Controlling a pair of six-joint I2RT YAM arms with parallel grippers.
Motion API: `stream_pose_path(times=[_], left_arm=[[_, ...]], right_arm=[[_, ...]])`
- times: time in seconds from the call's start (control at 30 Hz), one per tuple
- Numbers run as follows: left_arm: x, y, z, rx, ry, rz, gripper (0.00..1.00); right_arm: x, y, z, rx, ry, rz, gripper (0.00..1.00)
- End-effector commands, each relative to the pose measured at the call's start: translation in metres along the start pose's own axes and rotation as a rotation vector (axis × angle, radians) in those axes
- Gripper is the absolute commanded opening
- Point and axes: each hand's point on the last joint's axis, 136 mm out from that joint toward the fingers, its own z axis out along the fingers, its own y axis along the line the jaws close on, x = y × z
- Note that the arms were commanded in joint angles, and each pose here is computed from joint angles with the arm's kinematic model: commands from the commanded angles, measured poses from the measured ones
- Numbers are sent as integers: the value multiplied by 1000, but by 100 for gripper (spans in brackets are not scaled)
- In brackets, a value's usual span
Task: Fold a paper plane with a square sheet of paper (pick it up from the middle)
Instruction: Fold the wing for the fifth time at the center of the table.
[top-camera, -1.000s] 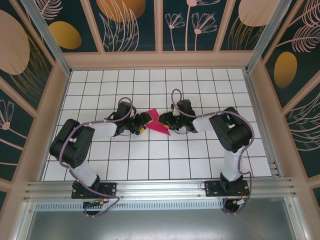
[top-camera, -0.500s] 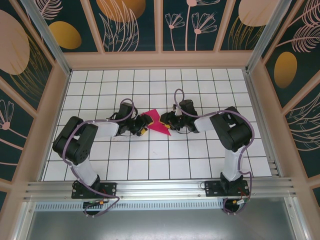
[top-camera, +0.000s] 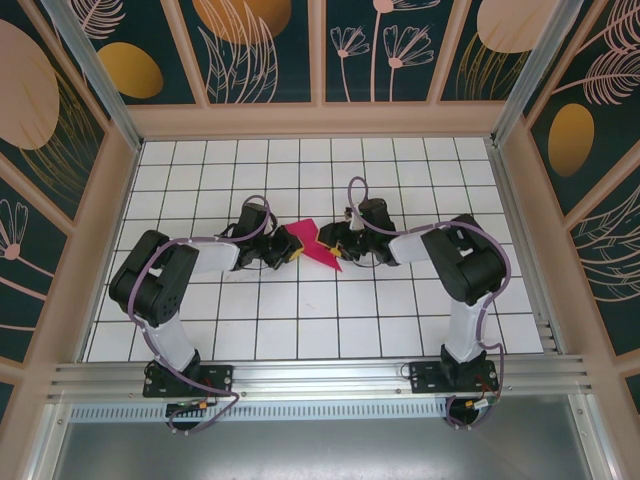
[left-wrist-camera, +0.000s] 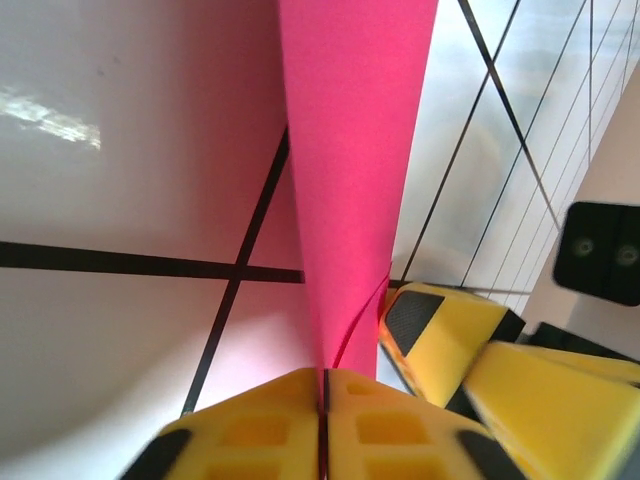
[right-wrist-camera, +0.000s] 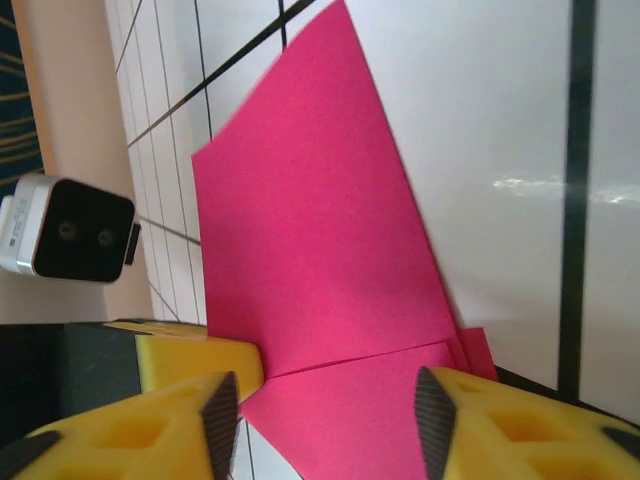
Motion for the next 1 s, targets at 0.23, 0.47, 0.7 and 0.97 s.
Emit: stream_pose_path(times=[0.23,0.47,0.7,0.97], left_arm=[[-4,-12,-2,1,-19,23,0],[-4,-17,-5,-3,-14,4,0],[-5,-22,-6,-10,-8,-4,1],[-4,-24,-7,-16,-4,-12,1]], right_arm=[[-18,34,-37,142,-189,-503,74],[6,37,-38,201,-244,-881,71],[40,37,-29,170,-238,-1175,71],[38,22,-6,290,-256,-1312,61]])
